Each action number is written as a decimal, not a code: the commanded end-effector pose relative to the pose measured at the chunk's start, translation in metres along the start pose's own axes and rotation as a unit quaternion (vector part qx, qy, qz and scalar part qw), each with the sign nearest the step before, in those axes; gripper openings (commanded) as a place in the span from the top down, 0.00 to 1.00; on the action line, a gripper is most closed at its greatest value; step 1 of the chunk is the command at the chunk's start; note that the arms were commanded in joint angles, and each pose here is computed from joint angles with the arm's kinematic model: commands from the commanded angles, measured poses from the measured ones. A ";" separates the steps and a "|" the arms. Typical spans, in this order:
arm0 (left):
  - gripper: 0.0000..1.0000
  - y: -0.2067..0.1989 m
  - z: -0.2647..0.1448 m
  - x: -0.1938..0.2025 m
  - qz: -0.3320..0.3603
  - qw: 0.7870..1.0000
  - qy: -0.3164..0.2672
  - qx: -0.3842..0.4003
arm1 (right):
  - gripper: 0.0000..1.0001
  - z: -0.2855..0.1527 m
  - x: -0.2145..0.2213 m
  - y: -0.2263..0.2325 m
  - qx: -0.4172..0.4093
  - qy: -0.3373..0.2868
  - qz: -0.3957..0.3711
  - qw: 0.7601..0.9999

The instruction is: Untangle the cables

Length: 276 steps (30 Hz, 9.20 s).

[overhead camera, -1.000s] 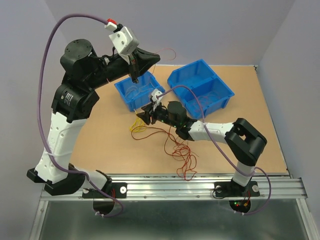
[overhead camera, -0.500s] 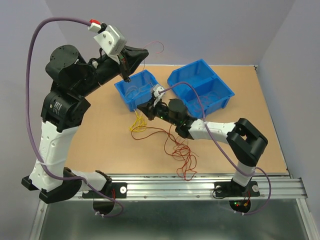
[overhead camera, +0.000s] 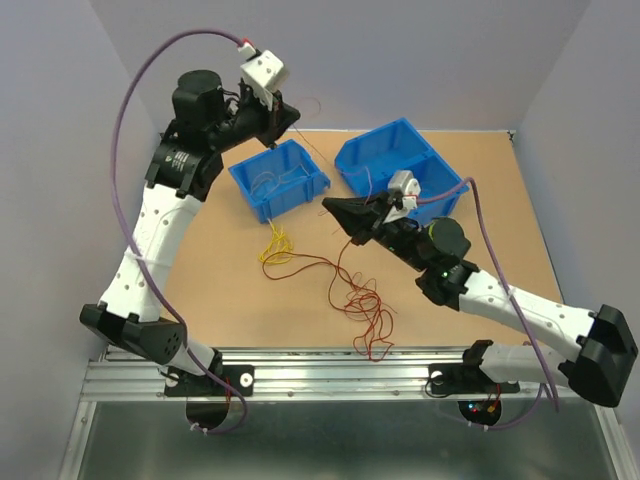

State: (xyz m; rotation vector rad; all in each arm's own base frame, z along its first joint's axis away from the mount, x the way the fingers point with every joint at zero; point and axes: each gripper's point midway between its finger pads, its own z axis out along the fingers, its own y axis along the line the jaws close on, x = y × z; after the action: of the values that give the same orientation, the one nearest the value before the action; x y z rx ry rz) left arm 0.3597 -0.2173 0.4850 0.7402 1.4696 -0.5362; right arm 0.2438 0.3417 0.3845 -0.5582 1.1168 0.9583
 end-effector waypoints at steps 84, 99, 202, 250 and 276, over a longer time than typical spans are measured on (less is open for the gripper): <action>1.00 -0.160 -0.025 0.275 0.066 0.888 0.090 0.446 | 0.99 -0.051 0.143 -0.025 -0.031 0.362 -0.034 0.931; 0.36 -0.079 -0.013 0.241 0.016 0.967 0.019 0.254 | 1.00 -0.040 0.111 -0.093 0.138 0.314 -0.031 0.939; 0.01 -0.005 -0.005 0.305 0.055 0.975 0.164 -0.141 | 0.08 -0.172 0.071 -0.240 0.473 0.172 0.183 0.845; 1.00 -0.030 -0.007 0.307 0.103 0.970 0.196 -0.097 | 0.09 -0.171 0.073 -0.240 0.468 0.171 0.181 0.848; 1.00 -0.035 0.126 0.193 0.114 0.990 0.079 0.027 | 0.09 -0.169 0.070 -0.237 0.456 0.160 0.173 0.858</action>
State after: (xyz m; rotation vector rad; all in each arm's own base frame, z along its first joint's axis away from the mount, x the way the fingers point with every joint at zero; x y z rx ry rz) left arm 0.4101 -0.2857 0.2668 0.9639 1.5409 -0.3080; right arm 0.3745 0.1117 0.2306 0.3294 1.8933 0.5153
